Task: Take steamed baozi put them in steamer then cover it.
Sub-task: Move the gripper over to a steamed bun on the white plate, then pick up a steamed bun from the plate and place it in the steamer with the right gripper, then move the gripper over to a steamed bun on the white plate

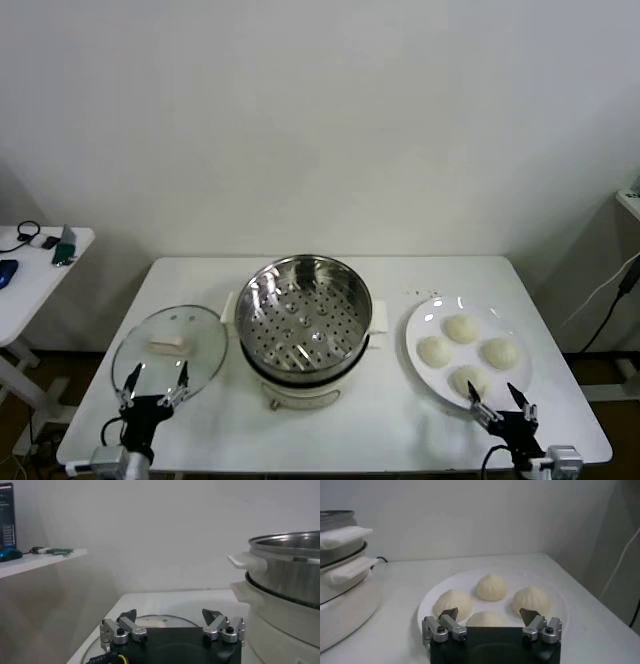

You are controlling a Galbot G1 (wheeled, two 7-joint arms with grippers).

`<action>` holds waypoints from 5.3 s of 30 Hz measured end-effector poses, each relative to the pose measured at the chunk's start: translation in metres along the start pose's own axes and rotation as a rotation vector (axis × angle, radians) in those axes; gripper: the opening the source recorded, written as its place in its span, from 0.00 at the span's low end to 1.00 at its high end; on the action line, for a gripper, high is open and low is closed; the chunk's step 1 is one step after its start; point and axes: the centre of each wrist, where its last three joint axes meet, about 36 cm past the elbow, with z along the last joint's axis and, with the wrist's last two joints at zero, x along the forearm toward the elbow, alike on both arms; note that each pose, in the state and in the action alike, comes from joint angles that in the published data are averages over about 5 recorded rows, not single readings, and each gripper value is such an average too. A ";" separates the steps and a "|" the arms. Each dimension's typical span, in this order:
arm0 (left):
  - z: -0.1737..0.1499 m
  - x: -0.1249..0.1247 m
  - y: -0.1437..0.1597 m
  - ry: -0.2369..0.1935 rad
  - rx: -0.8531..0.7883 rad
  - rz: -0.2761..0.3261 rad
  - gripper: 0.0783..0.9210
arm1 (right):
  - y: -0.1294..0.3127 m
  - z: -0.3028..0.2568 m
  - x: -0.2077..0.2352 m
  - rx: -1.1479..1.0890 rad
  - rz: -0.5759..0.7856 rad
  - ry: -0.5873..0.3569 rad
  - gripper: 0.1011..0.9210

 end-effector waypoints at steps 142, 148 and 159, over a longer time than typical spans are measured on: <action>-0.004 0.003 0.000 -0.026 0.010 0.027 0.88 | 0.317 -0.384 -0.243 2.578 -1.396 -0.348 0.68; -0.004 0.002 0.001 -0.028 0.009 0.027 0.88 | 0.318 -0.378 -0.252 2.565 -1.393 -0.363 0.79; -0.008 0.002 -0.006 -0.038 0.014 0.034 0.88 | 0.291 -0.419 -0.240 2.435 -1.398 -0.324 0.88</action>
